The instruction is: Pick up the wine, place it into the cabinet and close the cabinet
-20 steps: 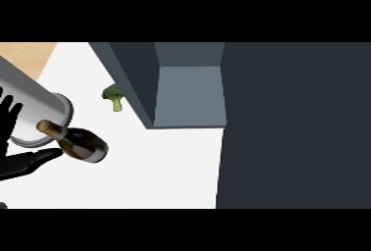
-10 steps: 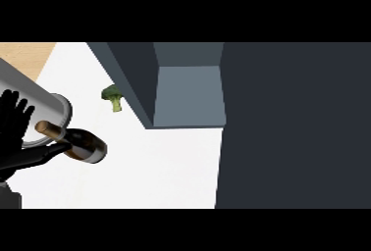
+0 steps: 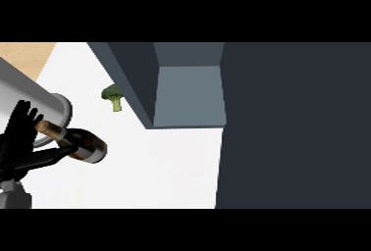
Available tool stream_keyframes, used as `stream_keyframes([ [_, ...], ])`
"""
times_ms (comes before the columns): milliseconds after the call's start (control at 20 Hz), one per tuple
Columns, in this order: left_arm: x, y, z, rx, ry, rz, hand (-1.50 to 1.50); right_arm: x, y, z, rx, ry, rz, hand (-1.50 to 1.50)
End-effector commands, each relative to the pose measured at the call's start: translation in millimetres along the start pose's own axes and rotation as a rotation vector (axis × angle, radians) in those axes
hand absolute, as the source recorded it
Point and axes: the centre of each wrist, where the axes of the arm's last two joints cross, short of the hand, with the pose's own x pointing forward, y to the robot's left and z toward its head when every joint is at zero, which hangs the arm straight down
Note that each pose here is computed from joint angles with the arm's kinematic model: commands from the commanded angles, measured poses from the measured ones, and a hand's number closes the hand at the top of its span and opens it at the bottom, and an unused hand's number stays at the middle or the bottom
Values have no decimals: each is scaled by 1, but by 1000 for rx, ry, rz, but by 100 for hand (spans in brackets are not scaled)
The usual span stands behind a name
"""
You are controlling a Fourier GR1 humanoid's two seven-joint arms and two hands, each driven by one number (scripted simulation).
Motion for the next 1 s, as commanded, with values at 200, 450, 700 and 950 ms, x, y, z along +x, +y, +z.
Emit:
stream_keyframes([
  [200,-43,0,-10,-29,32,19,-150,50,-2,32,15,-97,-21,-150],
  [450,-58,13,-10,-55,62,19,-150,49,-4,37,21,-74,-15,-150],
  [700,-85,0,-3,-63,74,36,-150,57,2,42,5,-92,-27,-150],
  [950,-98,5,3,-93,86,13,-150,59,2,35,15,-92,-6,-150],
])
